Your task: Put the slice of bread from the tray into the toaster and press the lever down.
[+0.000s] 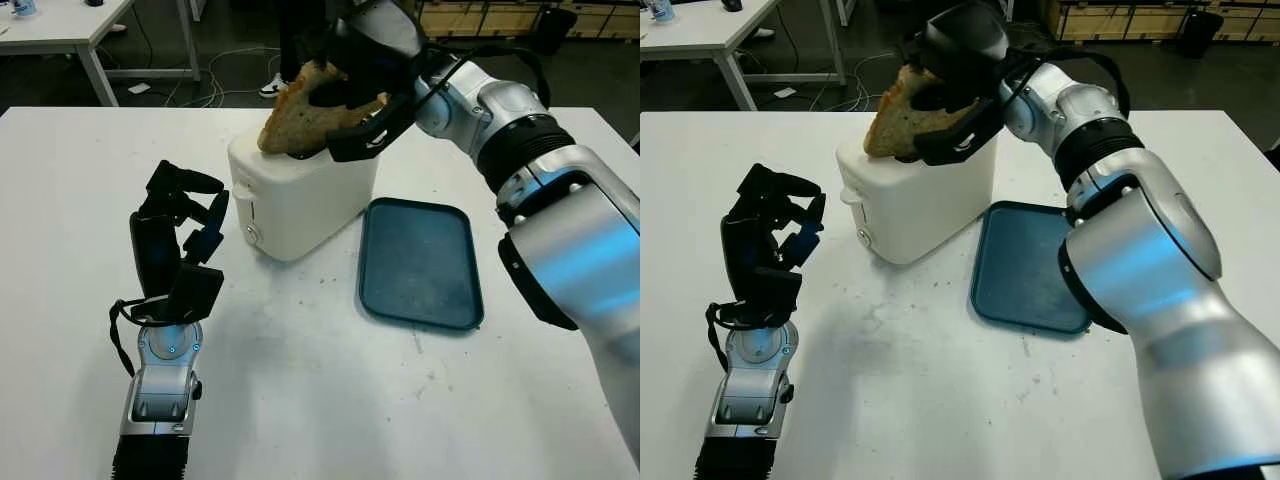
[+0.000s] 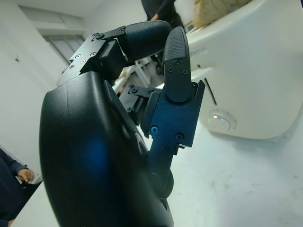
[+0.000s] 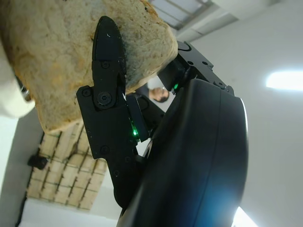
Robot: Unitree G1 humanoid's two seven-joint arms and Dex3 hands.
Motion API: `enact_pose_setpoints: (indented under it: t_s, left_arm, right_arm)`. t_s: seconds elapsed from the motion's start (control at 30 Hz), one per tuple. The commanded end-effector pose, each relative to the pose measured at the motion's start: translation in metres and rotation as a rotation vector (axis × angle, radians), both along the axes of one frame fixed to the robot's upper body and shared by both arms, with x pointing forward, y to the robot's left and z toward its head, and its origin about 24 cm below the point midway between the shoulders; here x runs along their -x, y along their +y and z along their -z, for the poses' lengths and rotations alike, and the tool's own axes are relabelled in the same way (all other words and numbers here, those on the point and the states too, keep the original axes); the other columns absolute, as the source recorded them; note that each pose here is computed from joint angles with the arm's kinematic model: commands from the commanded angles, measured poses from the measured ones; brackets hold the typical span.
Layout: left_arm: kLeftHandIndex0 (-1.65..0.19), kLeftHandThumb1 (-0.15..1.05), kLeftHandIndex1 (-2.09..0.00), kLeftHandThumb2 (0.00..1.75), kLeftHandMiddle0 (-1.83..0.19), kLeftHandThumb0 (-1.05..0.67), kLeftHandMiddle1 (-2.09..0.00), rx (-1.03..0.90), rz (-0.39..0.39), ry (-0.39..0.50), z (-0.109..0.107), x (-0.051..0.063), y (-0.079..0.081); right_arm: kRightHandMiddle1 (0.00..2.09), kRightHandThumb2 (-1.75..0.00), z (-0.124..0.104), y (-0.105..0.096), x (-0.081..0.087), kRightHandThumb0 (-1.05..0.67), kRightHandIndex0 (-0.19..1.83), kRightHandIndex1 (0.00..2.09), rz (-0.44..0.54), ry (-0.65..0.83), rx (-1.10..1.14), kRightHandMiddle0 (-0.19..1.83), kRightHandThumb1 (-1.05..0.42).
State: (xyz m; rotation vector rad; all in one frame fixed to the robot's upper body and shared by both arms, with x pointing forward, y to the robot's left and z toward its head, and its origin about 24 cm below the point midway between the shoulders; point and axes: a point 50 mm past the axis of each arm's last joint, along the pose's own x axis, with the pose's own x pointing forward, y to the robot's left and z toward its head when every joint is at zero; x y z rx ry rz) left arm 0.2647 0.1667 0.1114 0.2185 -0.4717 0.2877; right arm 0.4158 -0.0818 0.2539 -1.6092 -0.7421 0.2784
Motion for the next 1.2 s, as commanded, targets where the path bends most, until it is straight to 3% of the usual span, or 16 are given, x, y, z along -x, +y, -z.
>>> enact_pose_setpoints:
  t_s: [0.0,0.57,1.17]
  left_arm:
    - [-0.53,0.92,-1.54,0.28,-0.69,-0.43,-1.75,-0.003,0.0,-0.011,-0.002,0.001,0.0]
    - [-0.53,0.92,-1.53,0.27,-0.68,-0.43,-1.75,0.0,0.0,-0.014,-0.003,0.001,0.0]
    - [-0.53,0.92,-1.53,0.27,-0.68,-0.43,-1.75,0.003,-0.002,-0.018,-0.002,0.002,-0.001]
  right_arm:
    - [1.75,-0.45,-0.004,-0.009,-0.002,-0.53,1.07,1.75,0.038,-0.039,0.028,0.83,-0.92]
    - [1.75,-0.48,-0.012,-0.022,-0.004,-0.54,1.07,1.75,0.092,-0.099,0.131,0.81,-0.92]
    - [1.75,-0.43,0.019,0.018,0.004,-0.55,1.14,1.75,-0.062,-0.066,0.259,0.86,-0.92]
